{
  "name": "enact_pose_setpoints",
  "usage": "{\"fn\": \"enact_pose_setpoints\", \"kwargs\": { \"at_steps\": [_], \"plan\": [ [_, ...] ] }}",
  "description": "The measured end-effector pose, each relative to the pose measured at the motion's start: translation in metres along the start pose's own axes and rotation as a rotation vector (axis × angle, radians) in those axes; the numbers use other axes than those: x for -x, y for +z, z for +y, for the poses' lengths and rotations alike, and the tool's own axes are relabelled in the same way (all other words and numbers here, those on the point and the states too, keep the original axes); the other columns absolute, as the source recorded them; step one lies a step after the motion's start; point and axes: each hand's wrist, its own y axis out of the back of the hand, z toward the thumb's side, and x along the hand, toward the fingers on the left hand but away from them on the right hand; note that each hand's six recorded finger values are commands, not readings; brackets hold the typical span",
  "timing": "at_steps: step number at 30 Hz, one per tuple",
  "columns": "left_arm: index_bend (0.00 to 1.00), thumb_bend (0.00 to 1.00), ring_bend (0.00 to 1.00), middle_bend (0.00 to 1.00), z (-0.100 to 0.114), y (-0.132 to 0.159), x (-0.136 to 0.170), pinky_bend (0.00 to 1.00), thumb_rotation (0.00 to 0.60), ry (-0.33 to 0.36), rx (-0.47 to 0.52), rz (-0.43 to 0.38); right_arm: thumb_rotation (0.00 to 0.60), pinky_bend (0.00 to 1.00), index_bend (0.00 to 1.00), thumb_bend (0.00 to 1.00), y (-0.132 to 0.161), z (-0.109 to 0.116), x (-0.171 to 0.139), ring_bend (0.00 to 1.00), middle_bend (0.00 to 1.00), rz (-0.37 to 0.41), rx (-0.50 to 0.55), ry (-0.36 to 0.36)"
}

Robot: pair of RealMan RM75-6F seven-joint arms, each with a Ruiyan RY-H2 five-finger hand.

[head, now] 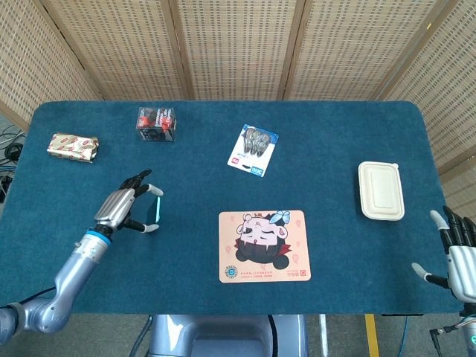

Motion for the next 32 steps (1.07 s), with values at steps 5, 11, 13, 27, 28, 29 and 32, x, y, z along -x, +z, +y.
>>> {"fn": "enact_pose_setpoints", "kwargs": {
  "at_steps": [5, 11, 13, 27, 28, 29, 32],
  "plan": [
    [0.56, 0.15, 0.0, 0.0, 0.024, -0.045, 0.025, 0.0, 0.6, 0.085, 0.033, 0.016, 0.6, 0.0, 0.0, 0.0, 0.001, -0.001, 0.0, 0.0, 0.0, 0.002, -0.003, 0.003],
    [0.34, 0.12, 0.0, 0.0, 0.052, -0.094, 0.056, 0.0, 0.6, 0.173, -0.045, 0.12, 0.6, 0.0, 0.0, 0.0, 0.004, -0.003, -0.001, 0.0, 0.0, 0.009, -0.01, 0.007],
    [0.09, 0.06, 0.0, 0.0, 0.056, -0.101, 0.06, 0.0, 0.6, 0.178, -0.073, 0.151, 0.6, 0.0, 0.0, 0.0, 0.005, -0.004, -0.002, 0.0, 0.0, 0.011, -0.012, 0.008],
    [0.0, 0.0, 0.0, 0.0, 0.089, -0.101, 0.116, 0.0, 0.6, 0.269, -0.282, 0.217, 0.6, 0.0, 0.0, 0.0, 0.007, -0.004, -0.003, 0.0, 0.0, 0.017, -0.016, 0.005],
    [0.0, 0.0, 0.0, 0.0, 0.089, -0.101, 0.121, 0.0, 0.6, 0.279, -0.298, 0.215, 0.6, 0.0, 0.0, 0.0, 0.007, -0.003, -0.003, 0.0, 0.0, 0.017, -0.016, 0.003],
    [0.0, 0.0, 0.0, 0.0, 0.089, -0.1, 0.129, 0.0, 0.6, 0.292, -0.321, 0.215, 0.6, 0.0, 0.0, 0.0, 0.007, -0.003, -0.003, 0.0, 0.0, 0.017, -0.016, 0.002],
    [0.0, 0.0, 0.0, 0.0, 0.086, -0.1, 0.148, 0.0, 0.6, 0.318, -0.387, 0.223, 0.6, 0.0, 0.0, 0.0, 0.007, -0.002, -0.003, 0.0, 0.0, 0.018, -0.017, -0.001]
  ]
}}
